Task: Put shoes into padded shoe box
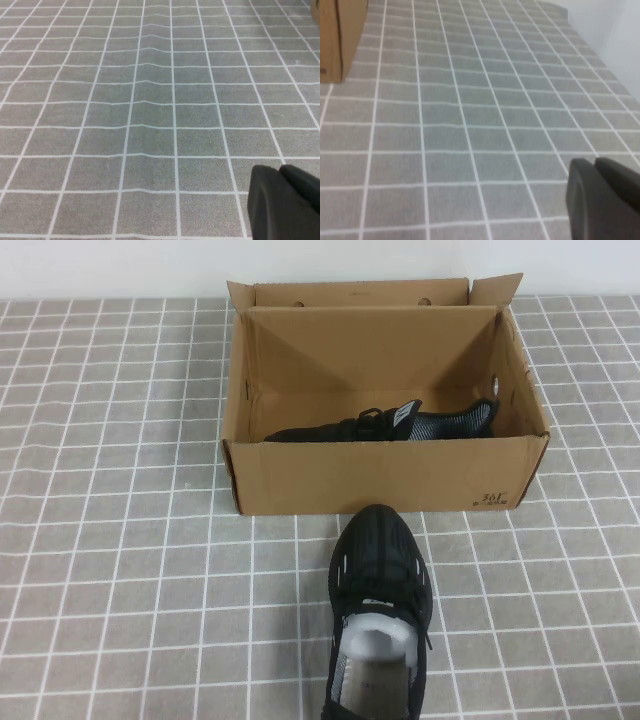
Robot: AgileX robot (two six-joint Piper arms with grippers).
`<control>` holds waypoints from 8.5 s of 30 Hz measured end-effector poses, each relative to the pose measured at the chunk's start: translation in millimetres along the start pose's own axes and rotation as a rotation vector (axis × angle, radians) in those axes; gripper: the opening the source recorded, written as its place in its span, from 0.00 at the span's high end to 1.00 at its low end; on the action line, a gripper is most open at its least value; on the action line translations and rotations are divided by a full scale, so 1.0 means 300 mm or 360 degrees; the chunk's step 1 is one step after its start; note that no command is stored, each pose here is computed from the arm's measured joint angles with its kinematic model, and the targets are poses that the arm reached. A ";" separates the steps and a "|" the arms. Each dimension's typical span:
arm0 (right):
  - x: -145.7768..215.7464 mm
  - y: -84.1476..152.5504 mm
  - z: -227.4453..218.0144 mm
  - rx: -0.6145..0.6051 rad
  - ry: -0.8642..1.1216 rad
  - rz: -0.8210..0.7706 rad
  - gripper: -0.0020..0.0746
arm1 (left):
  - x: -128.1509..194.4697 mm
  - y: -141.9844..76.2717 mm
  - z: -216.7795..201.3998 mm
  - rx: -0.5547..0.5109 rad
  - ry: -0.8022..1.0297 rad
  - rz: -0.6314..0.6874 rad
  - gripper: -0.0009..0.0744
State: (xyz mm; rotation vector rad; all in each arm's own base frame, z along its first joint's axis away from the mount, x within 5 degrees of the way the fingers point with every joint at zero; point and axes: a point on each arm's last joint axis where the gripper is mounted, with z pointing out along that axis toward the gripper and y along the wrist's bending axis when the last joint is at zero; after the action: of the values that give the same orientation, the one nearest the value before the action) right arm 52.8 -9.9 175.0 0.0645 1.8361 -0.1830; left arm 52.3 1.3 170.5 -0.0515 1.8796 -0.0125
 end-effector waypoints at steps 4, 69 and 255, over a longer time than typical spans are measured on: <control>-0.013 0.000 0.000 0.0000 -0.0066 0.0000 0.98 | 0.000 0.000 0.000 0.0000 0.0000 0.0000 0.99; -0.428 -0.053 -0.243 -0.0145 -0.1510 0.0677 0.98 | 0.000 0.000 0.000 0.0000 0.0000 0.0000 0.99; -0.944 0.770 0.127 -0.0827 0.0594 -0.1084 0.88 | -0.001 0.005 0.000 -0.0029 -0.0005 0.0072 0.99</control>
State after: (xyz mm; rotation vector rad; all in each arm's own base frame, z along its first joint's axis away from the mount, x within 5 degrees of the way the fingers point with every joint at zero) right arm 197.8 226.2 416.1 -0.9521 2.1622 -0.1663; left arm 52.3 2.9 170.7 -0.0215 1.8776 0.0353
